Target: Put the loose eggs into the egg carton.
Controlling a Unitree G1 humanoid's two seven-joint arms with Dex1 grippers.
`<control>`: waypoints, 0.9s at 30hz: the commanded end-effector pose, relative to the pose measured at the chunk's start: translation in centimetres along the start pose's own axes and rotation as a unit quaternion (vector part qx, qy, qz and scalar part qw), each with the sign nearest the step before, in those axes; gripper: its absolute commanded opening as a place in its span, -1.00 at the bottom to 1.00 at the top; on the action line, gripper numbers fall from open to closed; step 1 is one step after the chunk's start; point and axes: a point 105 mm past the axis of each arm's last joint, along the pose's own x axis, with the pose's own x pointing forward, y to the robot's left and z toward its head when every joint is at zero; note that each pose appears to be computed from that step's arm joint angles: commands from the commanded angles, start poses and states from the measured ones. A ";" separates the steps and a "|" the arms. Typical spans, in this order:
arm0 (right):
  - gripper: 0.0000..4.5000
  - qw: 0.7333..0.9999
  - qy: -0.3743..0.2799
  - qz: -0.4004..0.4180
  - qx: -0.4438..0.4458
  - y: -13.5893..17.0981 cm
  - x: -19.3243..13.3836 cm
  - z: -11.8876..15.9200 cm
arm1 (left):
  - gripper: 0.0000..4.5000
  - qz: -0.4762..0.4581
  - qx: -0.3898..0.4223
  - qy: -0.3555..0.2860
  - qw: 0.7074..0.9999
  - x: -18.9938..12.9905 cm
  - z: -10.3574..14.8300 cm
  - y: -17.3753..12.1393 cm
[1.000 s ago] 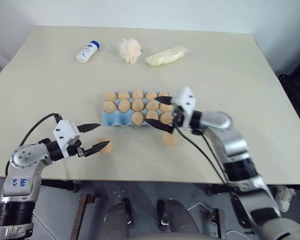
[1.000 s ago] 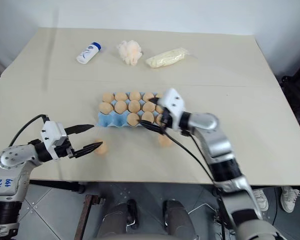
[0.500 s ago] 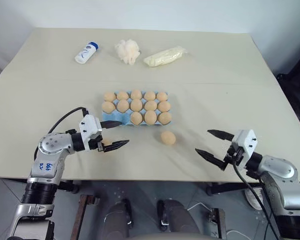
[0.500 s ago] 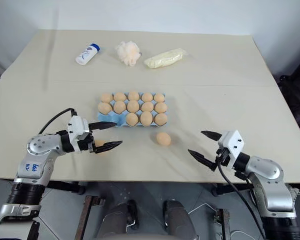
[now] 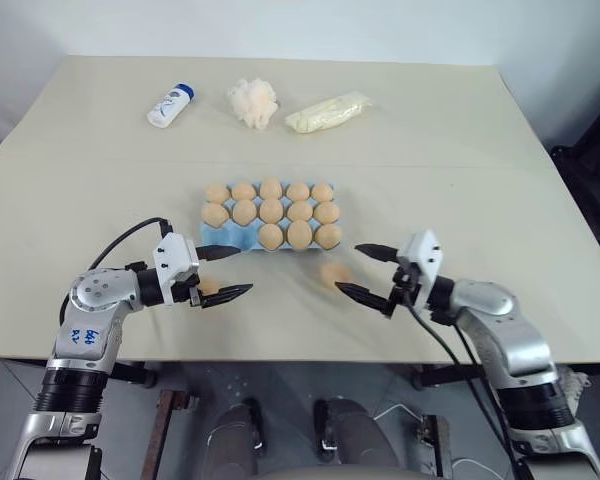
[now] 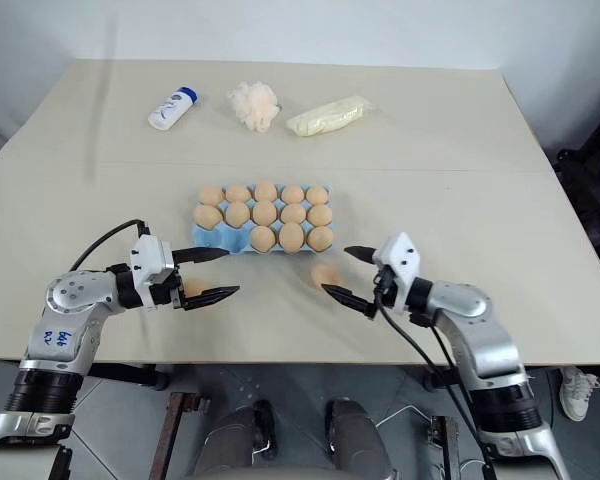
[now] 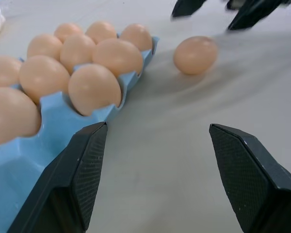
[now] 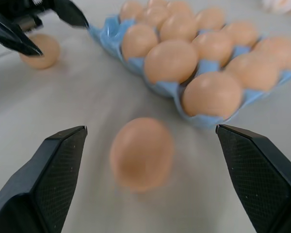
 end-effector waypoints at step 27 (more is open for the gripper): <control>-0.16 0.978 -0.096 0.153 -0.101 6.4 15.8 11.2 | 0.58 0.218 -0.046 0.037 0.974 -10.0 -0.6 0.8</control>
